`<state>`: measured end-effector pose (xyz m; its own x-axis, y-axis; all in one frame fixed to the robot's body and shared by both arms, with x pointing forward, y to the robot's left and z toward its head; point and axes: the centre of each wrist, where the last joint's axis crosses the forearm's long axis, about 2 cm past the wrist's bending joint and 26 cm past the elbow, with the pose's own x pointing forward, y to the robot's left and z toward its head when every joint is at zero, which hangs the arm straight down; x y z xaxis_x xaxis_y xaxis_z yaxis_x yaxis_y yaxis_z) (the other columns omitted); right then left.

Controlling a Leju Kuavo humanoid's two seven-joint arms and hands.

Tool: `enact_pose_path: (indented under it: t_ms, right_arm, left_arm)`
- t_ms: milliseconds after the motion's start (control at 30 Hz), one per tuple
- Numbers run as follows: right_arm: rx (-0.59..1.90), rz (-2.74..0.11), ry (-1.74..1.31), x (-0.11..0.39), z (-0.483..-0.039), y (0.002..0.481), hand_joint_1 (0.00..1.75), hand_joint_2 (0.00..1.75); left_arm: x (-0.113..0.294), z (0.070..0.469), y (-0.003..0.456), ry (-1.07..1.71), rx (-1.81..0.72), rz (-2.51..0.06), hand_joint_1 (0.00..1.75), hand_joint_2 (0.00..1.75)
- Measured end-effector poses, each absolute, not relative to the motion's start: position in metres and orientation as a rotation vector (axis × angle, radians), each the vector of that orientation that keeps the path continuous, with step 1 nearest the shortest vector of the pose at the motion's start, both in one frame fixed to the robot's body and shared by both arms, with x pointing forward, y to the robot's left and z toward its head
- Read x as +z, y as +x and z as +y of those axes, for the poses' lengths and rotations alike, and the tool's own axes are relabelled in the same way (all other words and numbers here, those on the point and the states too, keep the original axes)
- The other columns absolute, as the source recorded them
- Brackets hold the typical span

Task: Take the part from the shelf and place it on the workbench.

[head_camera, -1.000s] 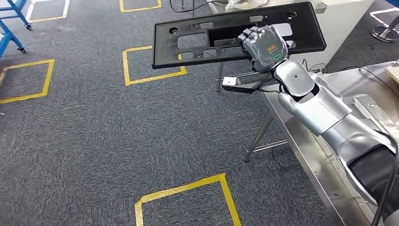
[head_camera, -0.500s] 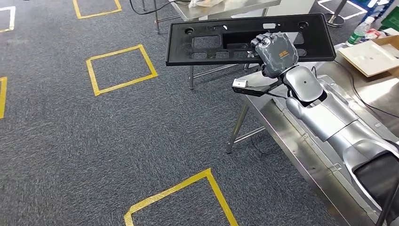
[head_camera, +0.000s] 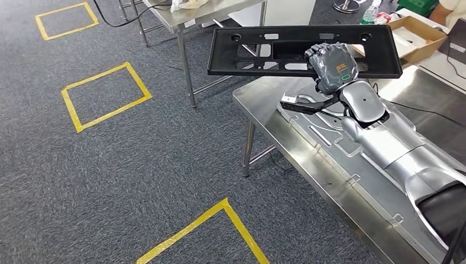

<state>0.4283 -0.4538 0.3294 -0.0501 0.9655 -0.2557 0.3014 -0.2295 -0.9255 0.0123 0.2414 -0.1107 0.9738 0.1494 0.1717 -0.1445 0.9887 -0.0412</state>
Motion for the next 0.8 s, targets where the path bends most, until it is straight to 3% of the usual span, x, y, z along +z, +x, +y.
enact_pose_path:
  t_ms: [800]
  right_arm:
    - [1.285, -1.294, -1.521, 0.300, -0.466, 0.422, 1.75, 1.75]
  left_arm:
    - [-0.111, 0.243, 0.011, -0.042, 0.153, -0.195, 0.00, 1.75]
